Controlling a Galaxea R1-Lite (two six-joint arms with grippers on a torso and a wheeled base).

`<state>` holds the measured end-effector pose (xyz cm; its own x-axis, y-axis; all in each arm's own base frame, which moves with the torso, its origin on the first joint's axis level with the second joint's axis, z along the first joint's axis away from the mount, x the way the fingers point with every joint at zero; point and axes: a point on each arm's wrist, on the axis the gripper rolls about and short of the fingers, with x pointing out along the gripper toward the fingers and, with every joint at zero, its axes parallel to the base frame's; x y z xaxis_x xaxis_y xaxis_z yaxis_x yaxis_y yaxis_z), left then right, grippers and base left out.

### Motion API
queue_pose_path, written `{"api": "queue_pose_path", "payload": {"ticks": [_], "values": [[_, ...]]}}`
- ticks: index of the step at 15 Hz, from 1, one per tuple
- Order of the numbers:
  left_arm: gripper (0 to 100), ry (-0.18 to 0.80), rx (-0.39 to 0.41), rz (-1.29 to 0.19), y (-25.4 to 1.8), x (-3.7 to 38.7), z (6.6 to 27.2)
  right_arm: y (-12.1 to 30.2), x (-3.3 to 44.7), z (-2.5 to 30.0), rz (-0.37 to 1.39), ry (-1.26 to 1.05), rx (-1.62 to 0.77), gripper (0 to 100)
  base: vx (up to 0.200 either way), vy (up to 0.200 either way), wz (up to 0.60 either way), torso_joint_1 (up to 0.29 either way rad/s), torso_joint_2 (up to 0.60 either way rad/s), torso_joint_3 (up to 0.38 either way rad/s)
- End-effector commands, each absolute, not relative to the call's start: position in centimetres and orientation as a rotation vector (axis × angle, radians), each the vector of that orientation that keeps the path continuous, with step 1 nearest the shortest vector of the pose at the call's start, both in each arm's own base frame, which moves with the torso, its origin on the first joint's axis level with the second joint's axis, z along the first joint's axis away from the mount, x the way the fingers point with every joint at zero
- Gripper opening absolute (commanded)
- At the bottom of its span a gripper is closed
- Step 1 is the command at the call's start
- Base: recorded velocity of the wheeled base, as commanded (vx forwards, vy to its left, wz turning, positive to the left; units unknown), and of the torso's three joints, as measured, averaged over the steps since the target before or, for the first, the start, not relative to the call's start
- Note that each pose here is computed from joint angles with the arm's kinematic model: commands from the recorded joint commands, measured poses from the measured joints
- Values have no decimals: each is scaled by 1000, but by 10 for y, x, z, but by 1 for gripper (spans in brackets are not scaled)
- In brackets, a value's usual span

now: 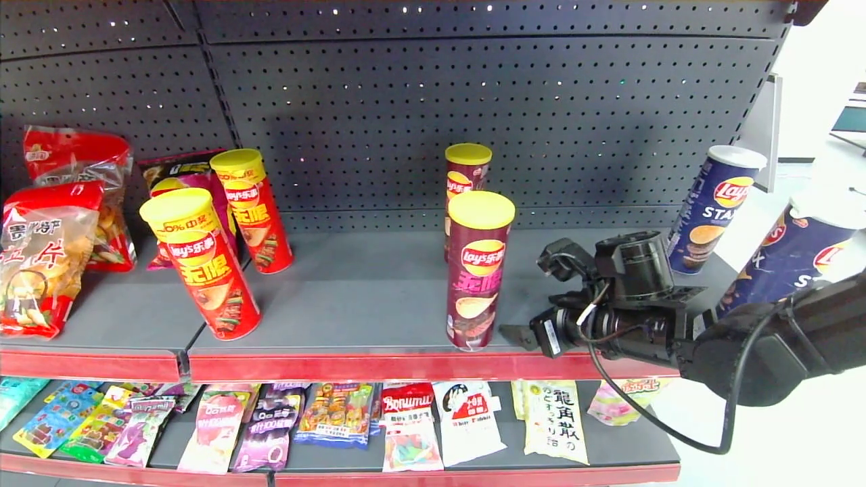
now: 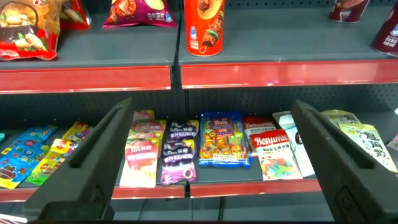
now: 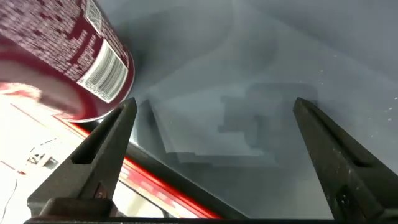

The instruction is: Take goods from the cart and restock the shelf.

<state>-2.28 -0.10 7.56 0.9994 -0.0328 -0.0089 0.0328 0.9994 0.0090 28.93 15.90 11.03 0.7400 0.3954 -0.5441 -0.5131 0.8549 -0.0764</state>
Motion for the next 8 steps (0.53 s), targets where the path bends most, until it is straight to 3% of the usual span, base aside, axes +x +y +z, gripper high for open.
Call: {"api": "queue_pose_path", "payload": {"ticks": [1,8], "values": [[100,9,9,-32,-1,-23,75,160,290,109,506,545,-230,100,0,0,0,0,0,0],[100,9,9,-32,-1,-23,75,170,285,106,525,550,-246,100,0,0,0,0,0,0]]}}
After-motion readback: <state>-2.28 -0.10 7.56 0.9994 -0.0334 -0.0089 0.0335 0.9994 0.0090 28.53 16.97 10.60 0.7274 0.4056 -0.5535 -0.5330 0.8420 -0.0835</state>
